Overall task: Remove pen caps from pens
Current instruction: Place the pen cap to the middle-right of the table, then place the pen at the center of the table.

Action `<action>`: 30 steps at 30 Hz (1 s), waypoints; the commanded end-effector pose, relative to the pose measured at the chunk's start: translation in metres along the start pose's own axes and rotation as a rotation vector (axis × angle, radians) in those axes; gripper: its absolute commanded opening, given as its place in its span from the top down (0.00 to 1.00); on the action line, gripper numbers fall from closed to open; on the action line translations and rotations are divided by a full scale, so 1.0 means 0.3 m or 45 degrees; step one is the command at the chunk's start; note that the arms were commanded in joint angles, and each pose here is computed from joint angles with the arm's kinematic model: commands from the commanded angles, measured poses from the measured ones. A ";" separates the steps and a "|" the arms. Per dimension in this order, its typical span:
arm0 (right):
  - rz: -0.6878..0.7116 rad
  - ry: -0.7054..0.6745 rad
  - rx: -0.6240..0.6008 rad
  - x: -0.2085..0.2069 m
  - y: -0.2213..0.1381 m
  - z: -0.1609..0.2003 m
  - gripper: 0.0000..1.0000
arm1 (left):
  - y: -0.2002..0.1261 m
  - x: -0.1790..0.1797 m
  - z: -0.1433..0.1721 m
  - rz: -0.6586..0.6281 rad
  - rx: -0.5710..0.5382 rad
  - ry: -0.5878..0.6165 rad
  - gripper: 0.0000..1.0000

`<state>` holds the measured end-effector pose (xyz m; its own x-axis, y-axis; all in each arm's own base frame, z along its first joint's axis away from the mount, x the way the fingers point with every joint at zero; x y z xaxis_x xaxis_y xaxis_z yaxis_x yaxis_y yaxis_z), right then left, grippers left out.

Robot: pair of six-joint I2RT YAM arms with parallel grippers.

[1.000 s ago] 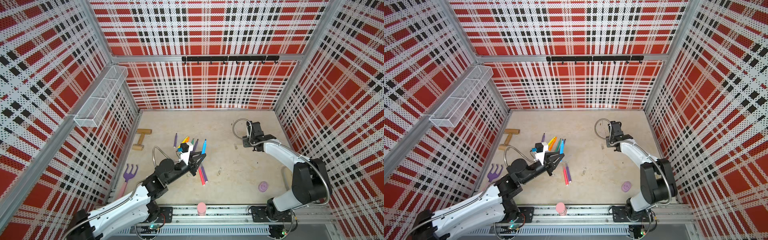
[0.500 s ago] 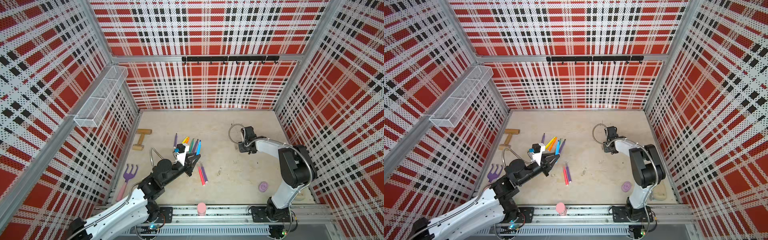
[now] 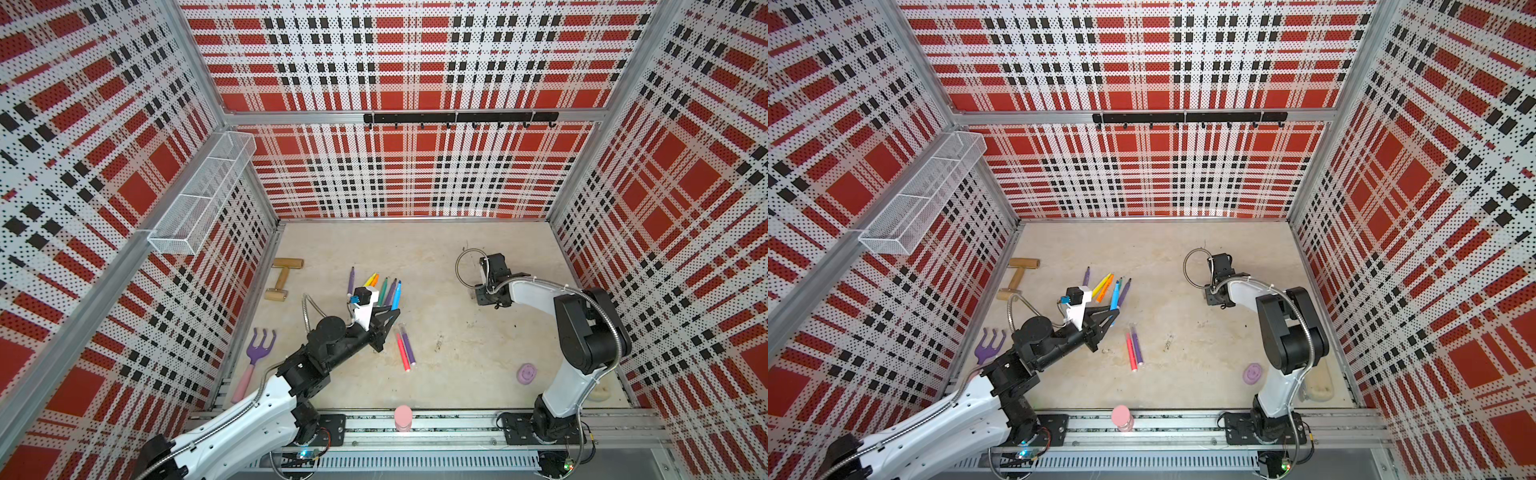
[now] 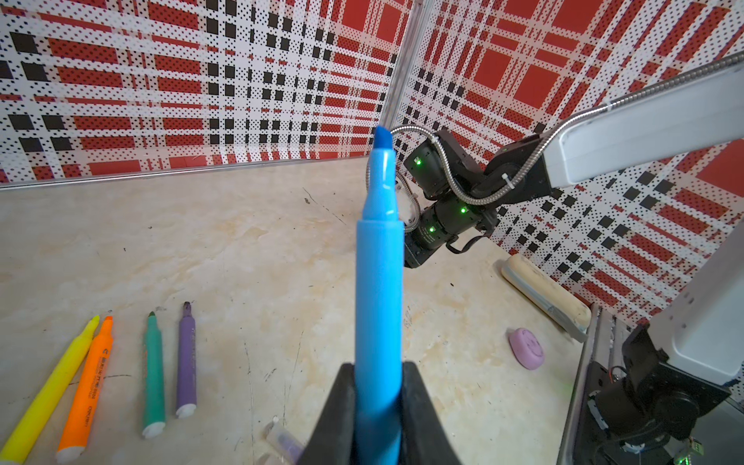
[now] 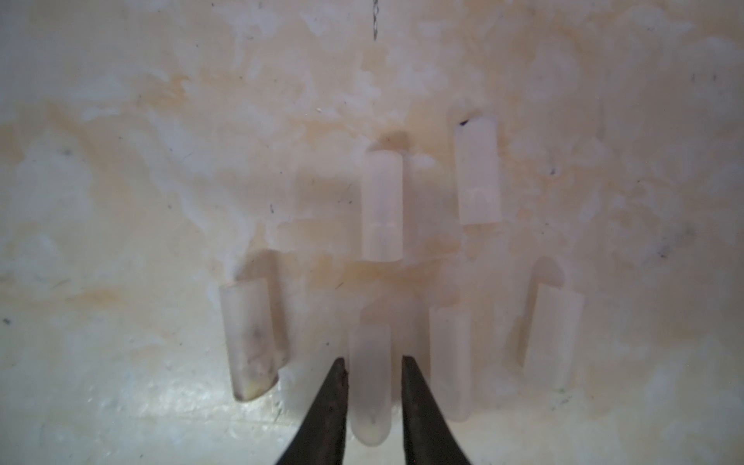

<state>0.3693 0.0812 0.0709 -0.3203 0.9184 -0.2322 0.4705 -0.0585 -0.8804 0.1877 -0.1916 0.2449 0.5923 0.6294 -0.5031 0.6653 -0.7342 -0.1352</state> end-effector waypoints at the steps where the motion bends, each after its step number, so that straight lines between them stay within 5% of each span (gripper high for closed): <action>1: 0.003 -0.020 -0.064 0.003 -0.014 -0.048 0.74 | -0.012 -0.001 -0.022 -0.013 -0.028 0.025 1.00; 10: 0.004 -0.026 -0.153 0.000 -0.100 -0.098 0.68 | 0.025 0.123 0.007 -0.268 0.056 -0.061 1.00; 16: 0.014 -0.028 -0.227 -0.005 -0.172 -0.130 0.66 | 0.068 0.258 0.050 -0.599 0.212 -0.048 1.00; 22: 0.021 -0.030 -0.323 -0.010 -0.265 -0.156 0.57 | 0.175 0.354 0.088 -0.741 0.396 -0.016 1.00; 30: -0.022 -0.056 -0.446 0.032 -0.375 -0.166 0.51 | 0.236 0.496 0.085 -0.913 0.468 0.003 0.99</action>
<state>0.3573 0.1109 0.1822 -0.3446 0.9051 -0.2490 0.6992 0.0705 -0.7115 0.3017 -0.1624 0.1363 0.0904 0.9707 -0.2225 0.6793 -0.2235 -0.6990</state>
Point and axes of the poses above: each gripper's point midway between its finger pads, its own y axis out along the fingers, its own x axis along the line the jaws close on, z = x × y, the point moved 5 cm from there along -y, back along the fingers, and after that the axes turned 14 degrees about -y, right-handed, at the moved point
